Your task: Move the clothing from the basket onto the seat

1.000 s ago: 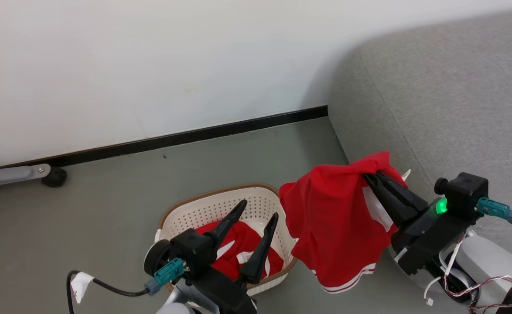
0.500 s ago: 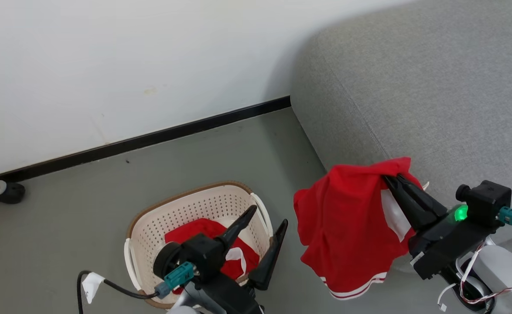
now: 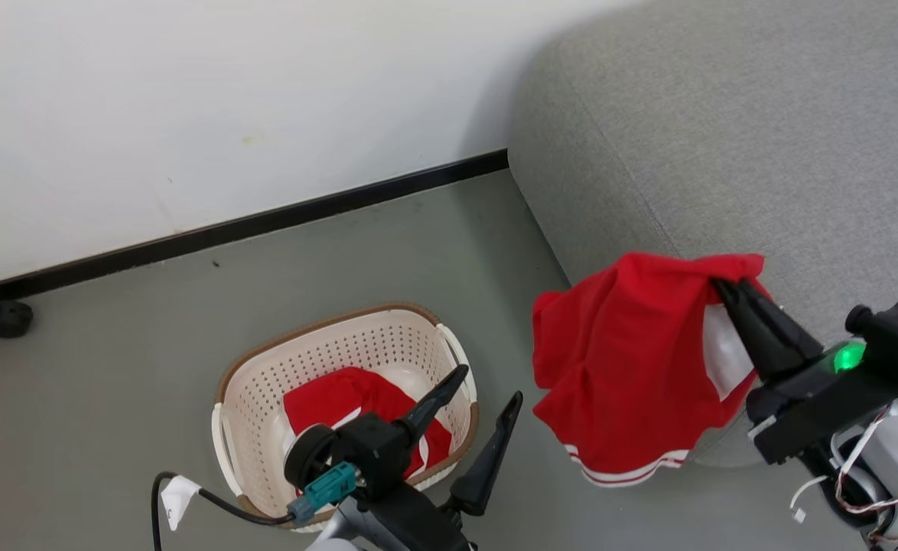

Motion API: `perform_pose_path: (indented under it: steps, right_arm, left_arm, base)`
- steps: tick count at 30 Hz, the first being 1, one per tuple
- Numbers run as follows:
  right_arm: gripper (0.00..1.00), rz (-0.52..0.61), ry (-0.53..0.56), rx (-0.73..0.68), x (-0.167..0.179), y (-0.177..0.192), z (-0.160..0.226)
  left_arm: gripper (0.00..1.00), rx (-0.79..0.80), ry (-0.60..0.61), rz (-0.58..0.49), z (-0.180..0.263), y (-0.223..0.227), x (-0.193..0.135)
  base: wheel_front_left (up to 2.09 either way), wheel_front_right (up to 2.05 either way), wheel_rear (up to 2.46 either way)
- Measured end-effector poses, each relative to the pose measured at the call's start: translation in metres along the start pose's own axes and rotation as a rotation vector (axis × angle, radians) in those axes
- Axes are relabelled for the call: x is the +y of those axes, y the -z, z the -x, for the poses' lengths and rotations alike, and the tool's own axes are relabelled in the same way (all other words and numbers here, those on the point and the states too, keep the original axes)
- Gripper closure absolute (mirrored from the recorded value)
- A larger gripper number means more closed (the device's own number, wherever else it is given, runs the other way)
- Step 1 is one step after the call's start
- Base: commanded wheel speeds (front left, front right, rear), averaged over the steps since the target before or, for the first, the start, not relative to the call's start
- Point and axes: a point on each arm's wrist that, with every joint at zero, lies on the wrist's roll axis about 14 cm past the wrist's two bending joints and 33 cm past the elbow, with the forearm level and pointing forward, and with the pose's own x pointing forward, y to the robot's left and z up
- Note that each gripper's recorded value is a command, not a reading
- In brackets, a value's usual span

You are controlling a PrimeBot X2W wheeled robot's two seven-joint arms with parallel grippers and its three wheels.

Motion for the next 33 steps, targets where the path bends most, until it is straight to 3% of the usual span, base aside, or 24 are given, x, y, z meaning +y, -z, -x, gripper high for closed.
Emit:
perform_pose_path:
  steps: [15, 22, 33]
  right_arm:
    - [1.0, -0.025, 0.166, -0.176, -0.072, -0.068, -0.055]
    - [1.0, -0.03, 0.34, -0.27, -0.143, -0.102, -0.073]
    - [1.0, -0.032, 0.467, -0.381, -0.196, -0.132, -0.114]
  left_arm:
    - [0.0, 0.049, 0.017, 0.046, -0.004, 0.018, 0.01]
    - [0.0, 0.088, 0.009, 0.048, -0.008, 0.031, 0.031]
    - [0.0, 0.152, -0.04, 0.072, -0.006, 0.056, 0.075]
  base:
    - [0.0, 0.0, 0.0]
    - [0.0, 0.0, 0.0]
    - [0.0, 0.0, 0.0]
